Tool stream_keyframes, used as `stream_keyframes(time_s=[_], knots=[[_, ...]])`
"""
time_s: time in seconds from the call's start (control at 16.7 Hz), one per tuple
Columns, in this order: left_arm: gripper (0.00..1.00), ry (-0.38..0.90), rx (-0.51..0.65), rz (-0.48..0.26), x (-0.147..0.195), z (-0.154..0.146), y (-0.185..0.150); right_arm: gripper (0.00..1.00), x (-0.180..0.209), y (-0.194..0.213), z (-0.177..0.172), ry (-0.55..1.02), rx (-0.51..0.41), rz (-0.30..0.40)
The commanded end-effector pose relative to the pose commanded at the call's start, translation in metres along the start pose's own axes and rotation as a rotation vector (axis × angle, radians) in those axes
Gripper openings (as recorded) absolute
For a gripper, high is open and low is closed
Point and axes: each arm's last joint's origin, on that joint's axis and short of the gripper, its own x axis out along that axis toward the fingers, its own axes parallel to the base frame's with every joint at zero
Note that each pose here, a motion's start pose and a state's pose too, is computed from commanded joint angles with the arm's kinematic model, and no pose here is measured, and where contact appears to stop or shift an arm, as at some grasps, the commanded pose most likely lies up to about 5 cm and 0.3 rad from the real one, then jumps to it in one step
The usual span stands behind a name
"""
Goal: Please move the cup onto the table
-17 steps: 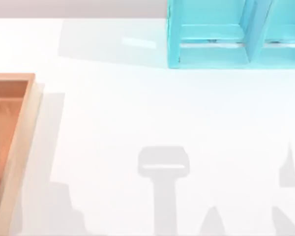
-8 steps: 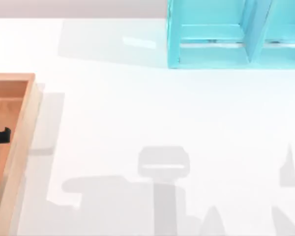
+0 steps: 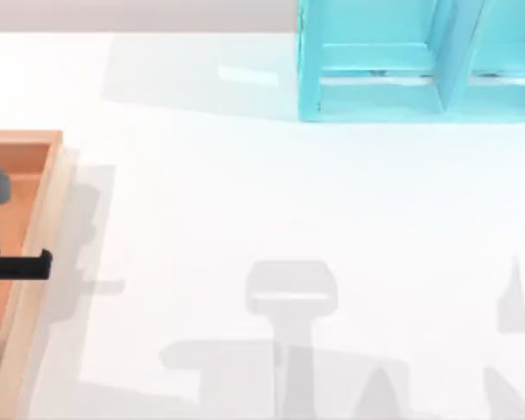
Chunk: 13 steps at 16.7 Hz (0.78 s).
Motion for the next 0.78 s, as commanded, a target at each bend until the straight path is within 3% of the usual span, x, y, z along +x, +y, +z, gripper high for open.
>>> stream_keyframes(time_s=[0.24, 0.42, 0.78], knots=[[0.00, 0.019, -0.003, 0.001, 0.000, 0.008, -0.004, 1.00, 0.000, 0.000, 0.000, 0.000, 0.000, 0.000], [0.00, 0.054, -0.006, 0.004, -0.008, 0.033, -0.022, 1.00, 0.000, 0.000, 0.000, 0.000, 0.000, 0.000], [0.00, 0.057, -0.009, 0.001, -0.029, 0.112, -0.104, 1.00, 0.000, 0.000, 0.000, 0.000, 0.000, 0.000]])
